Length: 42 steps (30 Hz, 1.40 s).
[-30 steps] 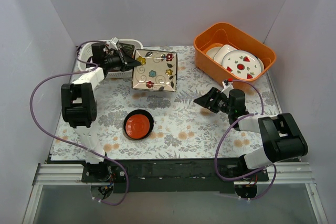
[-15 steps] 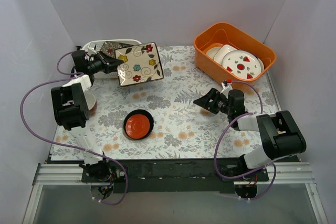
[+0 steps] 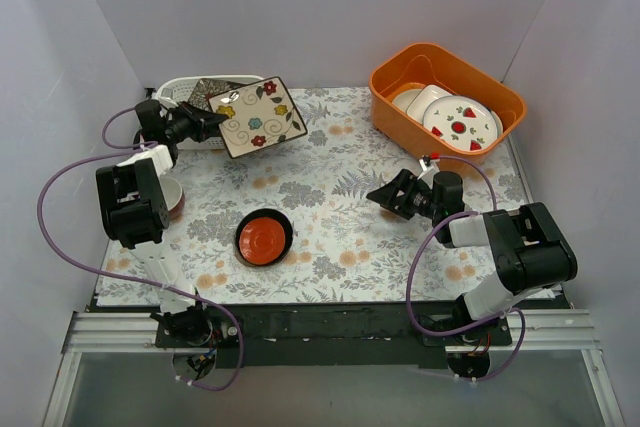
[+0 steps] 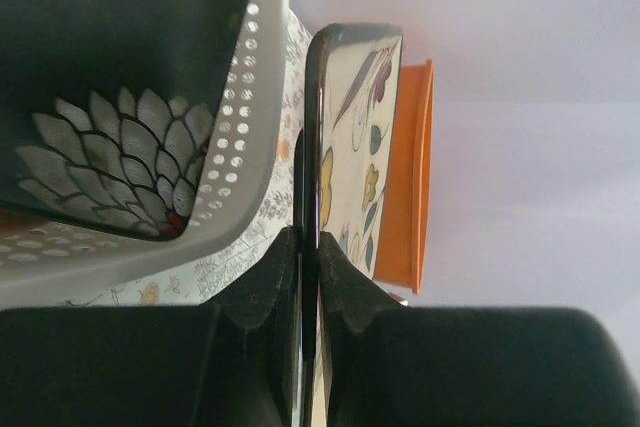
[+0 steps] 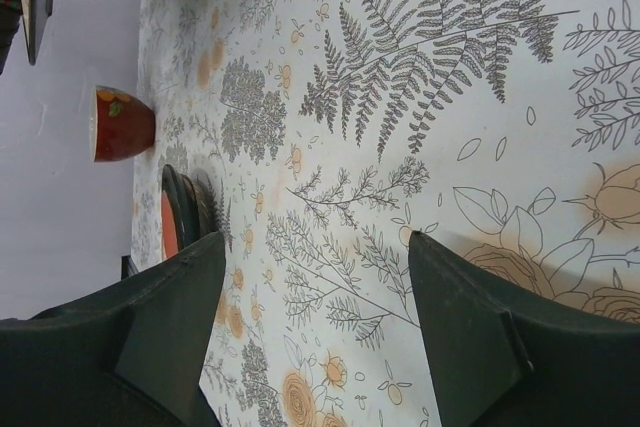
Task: Place the plates into the plastic bin on the countertop
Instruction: Place the plate in the plastic bin.
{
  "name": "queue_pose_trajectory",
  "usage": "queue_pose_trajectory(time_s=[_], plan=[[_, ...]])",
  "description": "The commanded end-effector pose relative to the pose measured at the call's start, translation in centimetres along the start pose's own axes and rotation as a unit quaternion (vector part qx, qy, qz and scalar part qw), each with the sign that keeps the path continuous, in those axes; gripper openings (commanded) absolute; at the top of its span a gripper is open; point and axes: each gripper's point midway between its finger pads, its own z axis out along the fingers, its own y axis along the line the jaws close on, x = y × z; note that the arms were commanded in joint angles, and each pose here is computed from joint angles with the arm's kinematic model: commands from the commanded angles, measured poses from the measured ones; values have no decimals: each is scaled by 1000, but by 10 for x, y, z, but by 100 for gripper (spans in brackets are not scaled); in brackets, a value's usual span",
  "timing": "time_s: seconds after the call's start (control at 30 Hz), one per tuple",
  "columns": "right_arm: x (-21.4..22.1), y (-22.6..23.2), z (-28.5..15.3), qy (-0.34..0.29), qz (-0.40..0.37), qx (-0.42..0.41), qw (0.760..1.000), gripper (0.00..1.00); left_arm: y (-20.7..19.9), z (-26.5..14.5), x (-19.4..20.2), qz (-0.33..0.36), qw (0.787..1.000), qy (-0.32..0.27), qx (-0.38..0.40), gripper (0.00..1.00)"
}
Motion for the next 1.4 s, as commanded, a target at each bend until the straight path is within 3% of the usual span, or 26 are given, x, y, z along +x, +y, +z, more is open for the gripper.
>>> queue_pose_trajectory(time_s=[0.0, 0.2, 0.47, 0.7, 1.0, 1.37], plan=[[-15, 19, 3, -17, -23, -34, 999, 81, -95, -23, -35, 49, 994, -64, 69, 0], [-15, 20, 3, -16, -23, -35, 999, 80, -106, -23, -55, 39, 991, -111, 67, 0], [-19, 17, 3, -20, -22, -26, 999, 79, -91, -27, -82, 23, 985, -163, 49, 0], [-19, 16, 2, -21, -25, -20, 999, 79, -80, -62, -107, 29, 969, -240, 48, 0], [-19, 10, 6, -19, -21, -16, 999, 78, -52, -79, -132, -9, 964, -259, 57, 0], [-20, 10, 6, -22, -25, -13, 999, 78, -16, -71, -149, -38, 968, -247, 39, 0]])
